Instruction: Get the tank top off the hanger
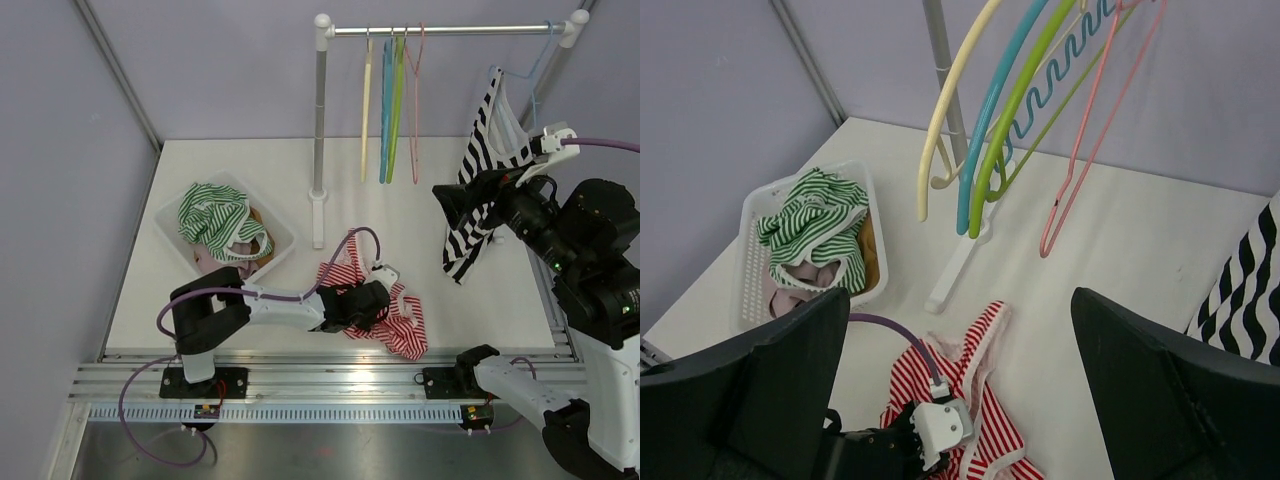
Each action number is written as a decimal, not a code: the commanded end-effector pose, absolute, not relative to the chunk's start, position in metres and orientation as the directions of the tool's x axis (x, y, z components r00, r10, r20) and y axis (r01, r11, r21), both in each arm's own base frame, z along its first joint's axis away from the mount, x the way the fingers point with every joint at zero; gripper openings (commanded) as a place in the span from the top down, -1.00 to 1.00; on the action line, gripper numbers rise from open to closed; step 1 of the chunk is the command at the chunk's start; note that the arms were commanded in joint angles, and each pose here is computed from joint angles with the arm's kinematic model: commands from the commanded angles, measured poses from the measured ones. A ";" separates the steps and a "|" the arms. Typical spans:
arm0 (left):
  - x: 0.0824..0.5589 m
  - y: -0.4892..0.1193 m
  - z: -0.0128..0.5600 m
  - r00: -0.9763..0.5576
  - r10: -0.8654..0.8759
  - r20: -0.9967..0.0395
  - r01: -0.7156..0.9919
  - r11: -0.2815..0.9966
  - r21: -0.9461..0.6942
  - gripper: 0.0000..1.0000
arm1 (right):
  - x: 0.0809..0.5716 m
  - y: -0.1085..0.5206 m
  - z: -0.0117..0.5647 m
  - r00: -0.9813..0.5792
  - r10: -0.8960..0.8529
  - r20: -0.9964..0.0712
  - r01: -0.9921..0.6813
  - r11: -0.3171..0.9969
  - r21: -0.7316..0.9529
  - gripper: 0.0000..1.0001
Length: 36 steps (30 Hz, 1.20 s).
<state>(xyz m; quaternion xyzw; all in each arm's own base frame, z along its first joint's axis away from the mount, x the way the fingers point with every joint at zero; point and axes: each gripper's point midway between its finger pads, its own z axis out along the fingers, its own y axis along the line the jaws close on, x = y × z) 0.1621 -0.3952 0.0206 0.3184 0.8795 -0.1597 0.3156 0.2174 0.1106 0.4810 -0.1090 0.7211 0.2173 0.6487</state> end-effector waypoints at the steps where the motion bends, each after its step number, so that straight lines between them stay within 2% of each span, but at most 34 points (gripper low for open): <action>1: 0.150 -0.399 0.012 -0.631 0.445 -0.636 0.655 0.745 -0.127 0.70 | 0.212 0.121 0.489 -0.093 0.143 -0.985 -0.506 0.846 0.171 -0.99; 2: 0.154 -0.396 0.023 -0.625 0.427 -0.654 0.641 0.759 -0.117 0.90 | 0.212 0.119 0.488 -0.091 0.144 -0.985 -0.495 0.852 0.171 -0.99; 3: 0.157 -0.393 0.028 -0.622 0.419 -0.662 0.631 0.769 -0.106 1.00 | 0.211 0.118 0.485 -0.093 0.142 -0.985 -0.494 0.853 0.170 -0.99; 8: 0.180 -0.363 0.077 -0.576 0.354 -0.736 0.536 0.844 -0.013 1.00 | 0.210 0.113 0.481 -0.084 0.137 -0.987 -0.475 0.865 0.160 -0.99; 14: 0.199 -0.320 0.160 -0.493 0.214 -0.843 0.405 0.914 -0.005 1.00 | 0.206 0.109 0.482 -0.072 0.154 -0.985 -0.463 0.870 0.170 -0.99; 19: 0.215 -0.270 0.214 -0.465 0.125 -0.876 0.255 0.967 0.002 1.00 | 0.202 0.106 0.485 -0.058 0.165 -0.985 -0.456 0.873 0.173 -0.99; 22: 0.225 -0.237 0.246 -0.430 0.061 -0.901 0.174 0.985 -0.016 1.00 | 0.200 0.106 0.488 -0.046 0.171 -0.984 -0.460 0.871 0.173 -0.99; 26: 0.236 -0.196 0.306 -0.360 -0.074 -0.930 0.115 0.986 -0.123 1.00 | 0.203 0.106 0.487 -0.049 0.170 -0.984 -0.456 0.873 0.173 -0.99; 30: 0.257 -0.149 0.343 -0.310 -0.148 -0.939 0.019 0.987 -0.161 1.00 | 0.205 0.110 0.488 -0.049 0.173 -0.984 -0.467 0.866 0.176 -0.99; 36: 0.289 -0.096 0.348 -0.342 -0.204 -0.917 -0.124 0.977 -0.172 1.00 | 0.206 0.113 0.490 -0.045 0.177 -0.983 -0.485 0.857 0.176 -0.99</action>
